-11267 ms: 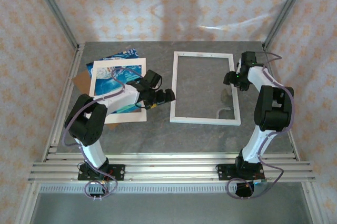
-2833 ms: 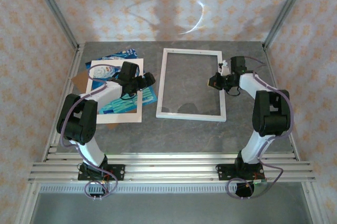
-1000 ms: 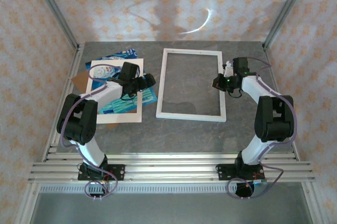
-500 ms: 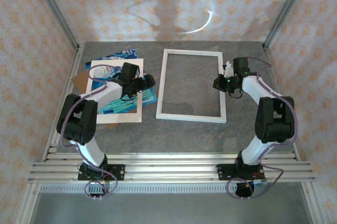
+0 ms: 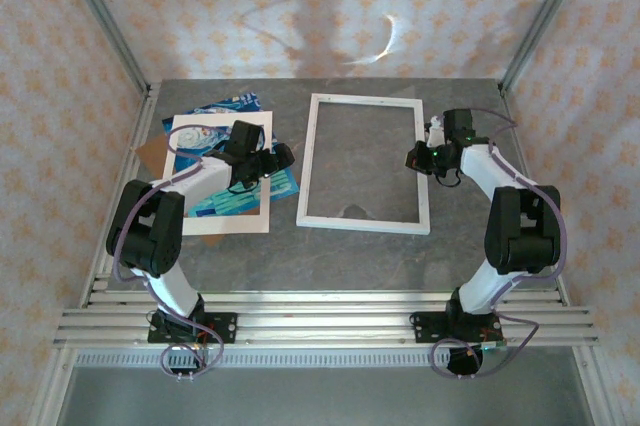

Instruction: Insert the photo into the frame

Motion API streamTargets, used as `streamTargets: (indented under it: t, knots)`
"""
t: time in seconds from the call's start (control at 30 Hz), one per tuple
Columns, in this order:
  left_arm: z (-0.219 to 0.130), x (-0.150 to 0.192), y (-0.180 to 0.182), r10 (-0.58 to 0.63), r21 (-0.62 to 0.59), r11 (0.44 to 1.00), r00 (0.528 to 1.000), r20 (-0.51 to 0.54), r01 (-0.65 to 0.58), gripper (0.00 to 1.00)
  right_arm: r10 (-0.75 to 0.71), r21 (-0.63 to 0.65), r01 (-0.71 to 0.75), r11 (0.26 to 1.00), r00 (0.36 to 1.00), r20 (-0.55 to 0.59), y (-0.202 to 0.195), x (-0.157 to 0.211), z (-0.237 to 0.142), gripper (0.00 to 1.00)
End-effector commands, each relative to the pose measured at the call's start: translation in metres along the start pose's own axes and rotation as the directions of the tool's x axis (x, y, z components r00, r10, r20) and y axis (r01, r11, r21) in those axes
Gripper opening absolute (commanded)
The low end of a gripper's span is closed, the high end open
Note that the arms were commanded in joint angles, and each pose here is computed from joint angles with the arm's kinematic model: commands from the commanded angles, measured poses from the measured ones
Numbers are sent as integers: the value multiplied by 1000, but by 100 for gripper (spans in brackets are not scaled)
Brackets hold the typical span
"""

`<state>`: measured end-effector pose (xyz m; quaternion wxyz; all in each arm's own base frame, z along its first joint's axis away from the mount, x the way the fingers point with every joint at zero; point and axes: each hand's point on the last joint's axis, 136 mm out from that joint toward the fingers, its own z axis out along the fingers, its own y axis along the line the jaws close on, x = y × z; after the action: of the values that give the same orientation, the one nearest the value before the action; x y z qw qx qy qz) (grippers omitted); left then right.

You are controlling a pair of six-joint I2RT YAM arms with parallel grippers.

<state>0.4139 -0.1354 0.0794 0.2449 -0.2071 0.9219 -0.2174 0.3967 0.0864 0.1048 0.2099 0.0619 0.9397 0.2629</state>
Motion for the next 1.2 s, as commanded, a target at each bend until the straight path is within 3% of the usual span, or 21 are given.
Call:
streamTargets:
  t: [0.0,0.17,0.3,0.43,0.53,0.97,1.03,1.17]
  knots:
    - [-8,1,-3,27,-5,1000,999,19,-27,100,-15,-37,15,999,1000,13,9,-6,-6,0]
    - [-7,3,-3,30,-6,1000,999,16,-30,100,-19,-53,20,998,1000,9,9,-5,-3,0]
    - [-3,5,-4,38,-6,999,999,4,-38,100,-32,-67,34,997,999,31,12,-12,-2,36]
    - [0,8,-8,63,-17,998,998,-11,-64,100,-29,-87,34,996,998,56,15,-28,0,51]
    - [0,8,-9,83,-27,996,996,-12,-83,100,0,-107,5,994,999,47,12,-37,6,55]
    - [3,8,-11,86,-24,996,996,-17,-86,100,186,-143,-183,973,982,9,-9,-64,36,56]
    - [4,8,-11,84,-22,996,996,-19,-84,100,206,-162,-203,966,978,1,-8,-66,41,51]
    - [5,8,-11,84,-21,996,996,-18,-85,100,220,-221,-217,951,975,-15,1,-67,42,28]
